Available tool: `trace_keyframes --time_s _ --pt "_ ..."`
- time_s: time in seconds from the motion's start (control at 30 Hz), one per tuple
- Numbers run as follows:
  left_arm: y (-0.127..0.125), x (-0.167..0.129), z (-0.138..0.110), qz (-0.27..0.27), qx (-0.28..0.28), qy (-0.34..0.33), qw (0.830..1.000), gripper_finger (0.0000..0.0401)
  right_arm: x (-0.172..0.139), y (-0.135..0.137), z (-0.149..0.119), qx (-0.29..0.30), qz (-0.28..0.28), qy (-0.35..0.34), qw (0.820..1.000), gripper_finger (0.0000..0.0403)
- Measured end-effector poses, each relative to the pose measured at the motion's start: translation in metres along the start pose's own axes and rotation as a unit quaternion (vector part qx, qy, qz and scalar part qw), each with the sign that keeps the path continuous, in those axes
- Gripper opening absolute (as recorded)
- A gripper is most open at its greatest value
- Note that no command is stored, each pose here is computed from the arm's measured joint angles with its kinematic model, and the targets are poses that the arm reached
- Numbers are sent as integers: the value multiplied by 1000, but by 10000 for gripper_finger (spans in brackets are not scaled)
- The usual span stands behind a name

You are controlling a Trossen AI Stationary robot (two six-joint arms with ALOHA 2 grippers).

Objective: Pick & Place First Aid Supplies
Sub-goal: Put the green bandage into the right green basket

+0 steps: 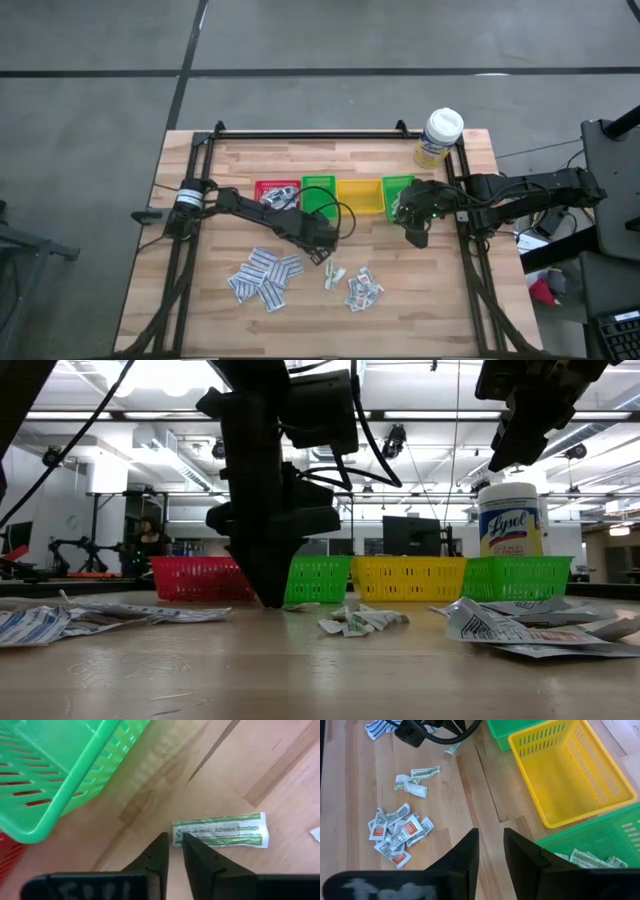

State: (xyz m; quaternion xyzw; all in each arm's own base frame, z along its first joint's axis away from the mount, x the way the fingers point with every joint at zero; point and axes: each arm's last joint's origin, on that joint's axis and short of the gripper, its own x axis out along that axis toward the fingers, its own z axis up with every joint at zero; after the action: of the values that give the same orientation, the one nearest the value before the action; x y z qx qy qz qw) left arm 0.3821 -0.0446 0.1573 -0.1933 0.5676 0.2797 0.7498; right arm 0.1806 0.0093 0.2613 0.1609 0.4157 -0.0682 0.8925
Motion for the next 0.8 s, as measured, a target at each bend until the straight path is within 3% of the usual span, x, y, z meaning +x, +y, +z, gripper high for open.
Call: trace_keyframes --time_s 0.2,0.57,0.8 --pt "-1 1 0 -4 12 -3 1000 6 0 0 0 0 0 0 1000 97" --pt "-3 0 -2 -10 47 2 999 0 0 0 0 0 0 0 1000 98" --pt "-4 -15 -1 -36 60 -10 997 0 0 0 0 0 0 1 1000 86"
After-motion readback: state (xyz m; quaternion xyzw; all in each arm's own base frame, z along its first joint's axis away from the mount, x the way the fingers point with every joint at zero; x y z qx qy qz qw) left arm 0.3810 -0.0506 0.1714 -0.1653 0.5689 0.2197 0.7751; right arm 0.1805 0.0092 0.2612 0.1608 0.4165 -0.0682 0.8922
